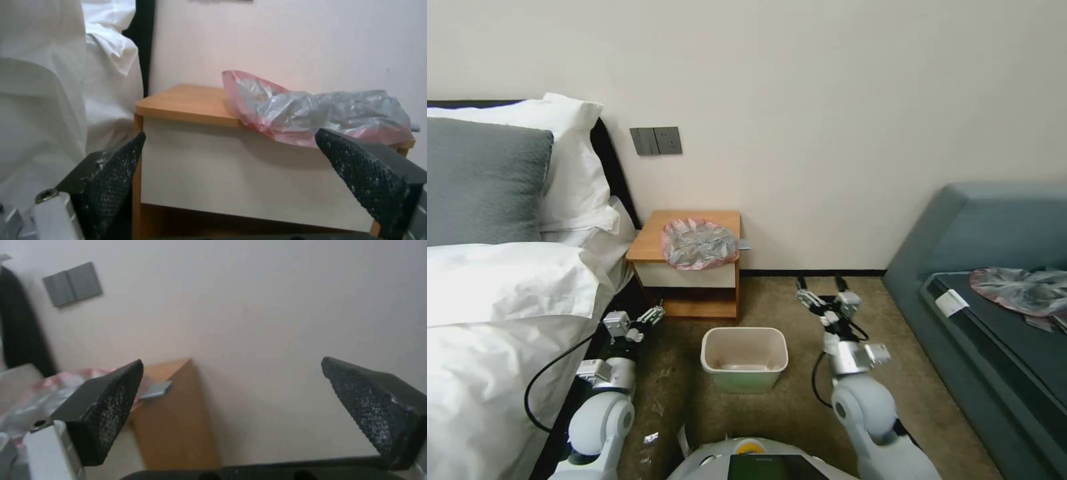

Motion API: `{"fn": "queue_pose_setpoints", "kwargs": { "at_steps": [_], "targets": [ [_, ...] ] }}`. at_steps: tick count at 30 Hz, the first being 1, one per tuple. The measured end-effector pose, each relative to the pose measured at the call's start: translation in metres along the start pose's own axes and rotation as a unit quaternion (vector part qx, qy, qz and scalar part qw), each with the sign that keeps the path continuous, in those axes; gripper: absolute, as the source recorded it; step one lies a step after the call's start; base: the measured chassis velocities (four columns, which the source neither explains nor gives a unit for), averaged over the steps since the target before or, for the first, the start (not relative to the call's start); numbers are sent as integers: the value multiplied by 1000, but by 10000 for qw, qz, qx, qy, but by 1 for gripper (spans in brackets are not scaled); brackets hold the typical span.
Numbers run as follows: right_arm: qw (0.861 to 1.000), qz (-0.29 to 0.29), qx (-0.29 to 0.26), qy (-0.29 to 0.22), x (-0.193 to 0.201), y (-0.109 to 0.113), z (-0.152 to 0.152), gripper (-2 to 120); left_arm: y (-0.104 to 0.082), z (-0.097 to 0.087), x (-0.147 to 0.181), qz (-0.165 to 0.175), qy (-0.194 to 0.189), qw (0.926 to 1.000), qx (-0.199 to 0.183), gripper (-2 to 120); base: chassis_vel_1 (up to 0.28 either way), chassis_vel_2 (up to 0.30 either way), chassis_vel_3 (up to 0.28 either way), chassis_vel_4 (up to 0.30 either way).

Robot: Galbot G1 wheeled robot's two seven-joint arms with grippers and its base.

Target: Pick up the garbage bag from the table and place it over the trash can.

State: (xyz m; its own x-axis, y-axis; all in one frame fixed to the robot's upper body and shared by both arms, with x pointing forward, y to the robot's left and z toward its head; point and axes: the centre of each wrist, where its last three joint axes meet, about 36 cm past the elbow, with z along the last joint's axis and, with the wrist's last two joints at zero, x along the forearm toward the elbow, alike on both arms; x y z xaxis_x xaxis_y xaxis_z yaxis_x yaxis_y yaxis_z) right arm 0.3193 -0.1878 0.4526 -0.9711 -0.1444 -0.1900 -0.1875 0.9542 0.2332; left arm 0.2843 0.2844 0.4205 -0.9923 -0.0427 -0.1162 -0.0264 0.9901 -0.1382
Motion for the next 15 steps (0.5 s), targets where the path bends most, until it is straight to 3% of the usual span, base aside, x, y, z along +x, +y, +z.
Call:
{"fn": "queue_pose_setpoints", "kwargs": {
  "at_steps": [8, 15],
  "targets": [
    [9954, -525, -694, 411, -58, 17, 13, 100, 3, 3, -4, -107, -32, 9999, -37, 98, 0, 0, 0, 0],
    [9856, -726, -1413, 574, -113, 24, 16, 100, 13, 23, -7, -306, 146, 9994, -83, 98, 0, 0, 0, 0]
  ]
}}
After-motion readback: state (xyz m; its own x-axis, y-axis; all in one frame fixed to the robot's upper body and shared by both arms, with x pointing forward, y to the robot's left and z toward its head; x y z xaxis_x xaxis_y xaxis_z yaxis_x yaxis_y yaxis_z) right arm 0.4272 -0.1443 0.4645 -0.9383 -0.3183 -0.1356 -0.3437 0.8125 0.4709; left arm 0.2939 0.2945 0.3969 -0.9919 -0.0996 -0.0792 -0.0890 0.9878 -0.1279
